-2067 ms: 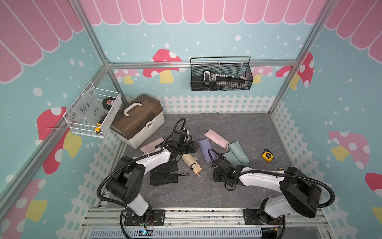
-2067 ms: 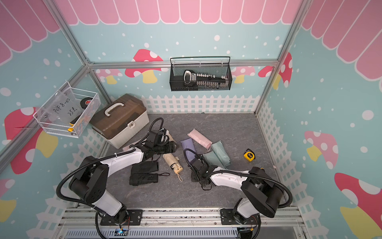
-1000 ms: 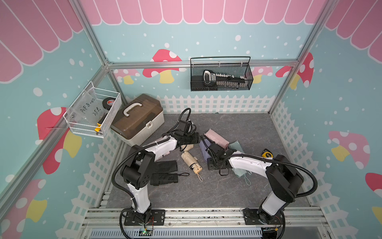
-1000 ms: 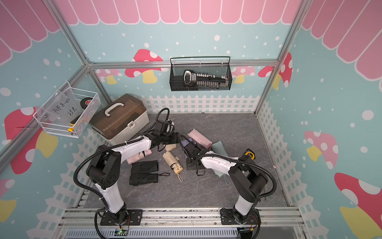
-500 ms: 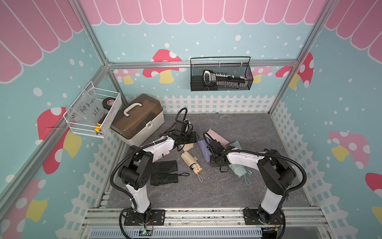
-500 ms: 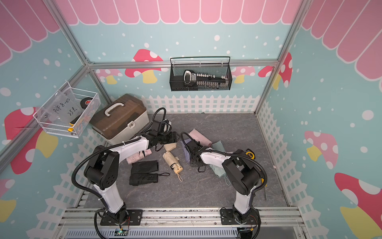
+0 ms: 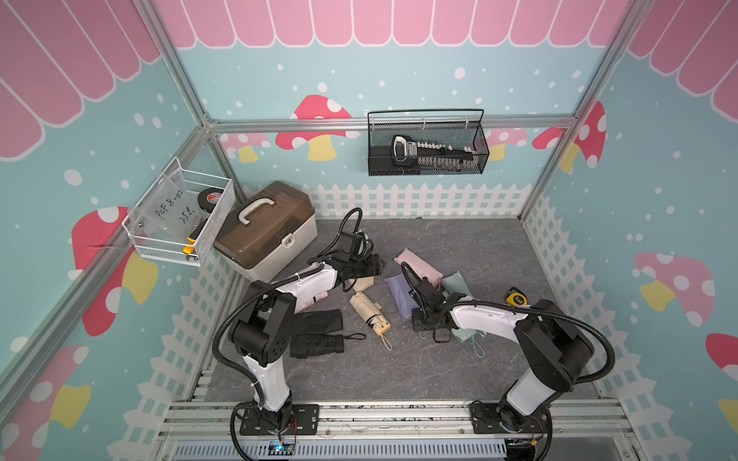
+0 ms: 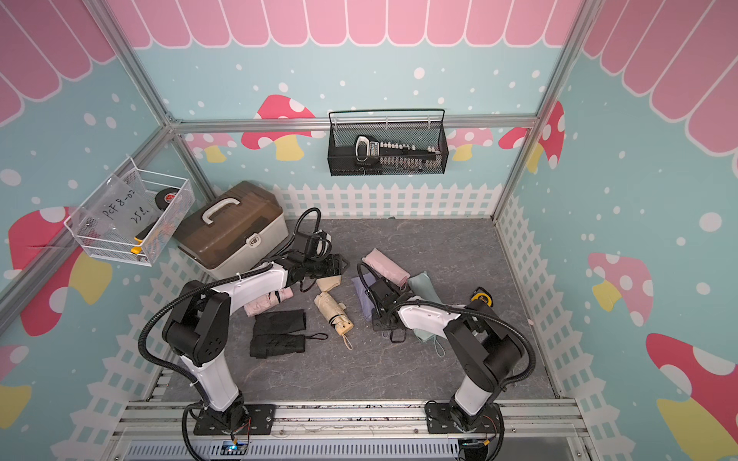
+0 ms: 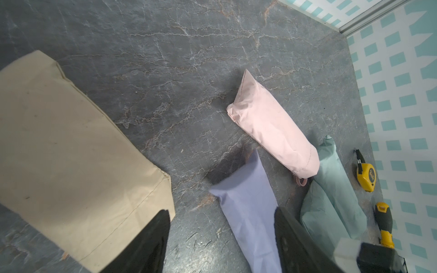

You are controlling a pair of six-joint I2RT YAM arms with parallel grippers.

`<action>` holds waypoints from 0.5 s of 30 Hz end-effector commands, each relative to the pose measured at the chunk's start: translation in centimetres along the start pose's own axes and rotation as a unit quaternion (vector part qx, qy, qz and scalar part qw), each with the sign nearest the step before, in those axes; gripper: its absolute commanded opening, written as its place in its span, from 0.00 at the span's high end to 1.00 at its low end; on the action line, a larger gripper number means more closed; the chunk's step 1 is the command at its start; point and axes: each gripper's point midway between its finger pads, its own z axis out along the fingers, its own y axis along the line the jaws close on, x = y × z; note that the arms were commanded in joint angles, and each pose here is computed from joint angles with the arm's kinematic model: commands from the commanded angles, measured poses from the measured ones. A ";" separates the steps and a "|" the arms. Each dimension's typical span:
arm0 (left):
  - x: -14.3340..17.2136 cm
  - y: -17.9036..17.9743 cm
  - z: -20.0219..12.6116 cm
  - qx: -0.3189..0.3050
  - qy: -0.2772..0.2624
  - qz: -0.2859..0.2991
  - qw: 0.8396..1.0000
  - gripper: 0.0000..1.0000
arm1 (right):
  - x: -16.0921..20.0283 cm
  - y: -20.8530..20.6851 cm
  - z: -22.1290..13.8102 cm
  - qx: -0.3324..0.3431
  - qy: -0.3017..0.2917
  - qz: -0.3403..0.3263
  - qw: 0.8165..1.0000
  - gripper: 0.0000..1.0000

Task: Take umbrellas out of sleeves
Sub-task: Move the umbrella to the center of the board.

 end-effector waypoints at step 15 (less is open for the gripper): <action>7.3 -6.6 3.7 0.137 0.103 -0.062 0.983 0.28 | 9.1 -4.7 -3.8 -0.011 0.048 0.050 0.998 1.00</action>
